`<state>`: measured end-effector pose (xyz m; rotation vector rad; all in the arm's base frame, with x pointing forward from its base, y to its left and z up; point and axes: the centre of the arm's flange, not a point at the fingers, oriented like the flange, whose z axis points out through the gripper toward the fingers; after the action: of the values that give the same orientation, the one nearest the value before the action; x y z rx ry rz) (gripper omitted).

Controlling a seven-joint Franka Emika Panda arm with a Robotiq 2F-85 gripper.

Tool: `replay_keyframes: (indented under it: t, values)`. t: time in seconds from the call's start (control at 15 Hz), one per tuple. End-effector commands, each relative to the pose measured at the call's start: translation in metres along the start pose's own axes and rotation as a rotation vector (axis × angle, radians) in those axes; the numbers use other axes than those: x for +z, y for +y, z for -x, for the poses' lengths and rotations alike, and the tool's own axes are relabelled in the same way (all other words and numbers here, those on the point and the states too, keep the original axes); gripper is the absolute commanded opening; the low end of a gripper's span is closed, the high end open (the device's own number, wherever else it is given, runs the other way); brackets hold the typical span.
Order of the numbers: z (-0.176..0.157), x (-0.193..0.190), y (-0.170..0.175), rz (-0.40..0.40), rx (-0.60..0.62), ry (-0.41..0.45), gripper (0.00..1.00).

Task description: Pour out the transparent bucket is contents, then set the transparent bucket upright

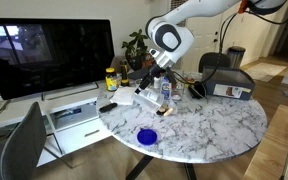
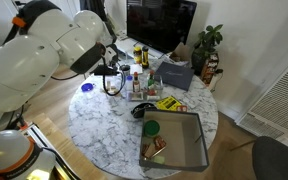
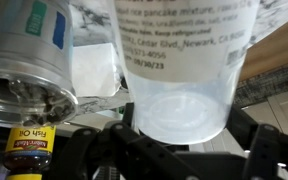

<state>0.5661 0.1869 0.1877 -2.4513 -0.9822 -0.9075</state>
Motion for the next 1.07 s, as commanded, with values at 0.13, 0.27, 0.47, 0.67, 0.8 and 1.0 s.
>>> replay_keyframes:
  t: [0.13,0.27,0.47,0.67,0.8,1.0]
  values:
    - [0.003,-0.032,-0.027,-0.012,-0.020,0.011,0.65]
    - [-0.011,-0.039,-0.040,0.005,-0.050,-0.013,0.65]
    - [-0.036,-0.045,-0.065,0.037,-0.114,-0.068,0.65]
    - [-0.057,-0.043,-0.089,0.107,-0.173,-0.170,0.65]
    - [-0.067,-0.040,-0.109,0.136,-0.204,-0.241,0.65]
    - [-0.072,-0.025,-0.135,0.173,-0.252,-0.352,0.65]
